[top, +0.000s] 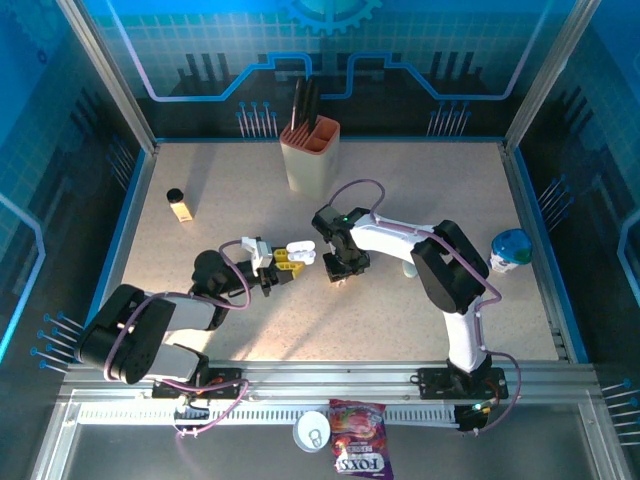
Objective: Insert wireless bluetooth earbuds into charging case
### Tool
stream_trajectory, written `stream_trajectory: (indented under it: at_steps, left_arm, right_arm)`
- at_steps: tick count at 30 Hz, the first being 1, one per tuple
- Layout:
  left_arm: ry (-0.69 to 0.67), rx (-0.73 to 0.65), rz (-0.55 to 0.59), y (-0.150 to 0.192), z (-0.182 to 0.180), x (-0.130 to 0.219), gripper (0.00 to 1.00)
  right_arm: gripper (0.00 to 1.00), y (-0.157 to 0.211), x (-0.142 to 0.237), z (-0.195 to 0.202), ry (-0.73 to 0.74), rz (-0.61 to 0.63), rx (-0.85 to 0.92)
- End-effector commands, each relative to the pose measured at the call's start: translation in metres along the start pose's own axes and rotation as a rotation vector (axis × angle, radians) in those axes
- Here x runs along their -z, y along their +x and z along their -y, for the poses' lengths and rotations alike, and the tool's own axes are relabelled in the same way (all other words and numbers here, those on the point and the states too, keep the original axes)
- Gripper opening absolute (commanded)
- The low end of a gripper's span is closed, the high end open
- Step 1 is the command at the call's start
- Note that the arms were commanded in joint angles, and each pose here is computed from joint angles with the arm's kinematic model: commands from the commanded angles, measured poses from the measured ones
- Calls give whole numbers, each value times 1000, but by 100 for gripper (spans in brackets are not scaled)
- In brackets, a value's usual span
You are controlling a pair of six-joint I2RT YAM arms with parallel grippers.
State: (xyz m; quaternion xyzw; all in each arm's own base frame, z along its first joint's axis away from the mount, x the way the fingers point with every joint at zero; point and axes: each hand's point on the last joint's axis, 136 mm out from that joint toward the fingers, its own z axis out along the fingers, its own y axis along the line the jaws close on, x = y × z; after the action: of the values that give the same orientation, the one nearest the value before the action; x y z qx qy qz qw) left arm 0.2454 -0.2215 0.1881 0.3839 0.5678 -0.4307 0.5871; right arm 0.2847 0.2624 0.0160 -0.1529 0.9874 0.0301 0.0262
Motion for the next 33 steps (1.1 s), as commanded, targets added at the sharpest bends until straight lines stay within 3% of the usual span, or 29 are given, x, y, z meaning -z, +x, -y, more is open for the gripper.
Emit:
stream_trajectory:
  at_steps: [1, 6, 16, 25, 33]
  left_arm:
    - [20, -19, 19, -6, 1, 1, 8]
    - [21, -15, 15, -4, 0, 0, 8]
    - [17, -15, 14, -4, -1, -1, 9]
    - [-27, -20, 6, 1, -11, -3, 8]
    - [-100, 26, 9, 2, -27, -11, 7]
  right_arm:
    - [39, 17, 3, 6, 35, -38, 0]
    - [28, 19, 6, 7, 23, -41, -6]
    - [22, 9, 16, 1, -17, 29, -15]
    - [22, -20, 54, 1, -124, 283, -25]
    - [22, -47, 101, 11, -249, 609, -80]
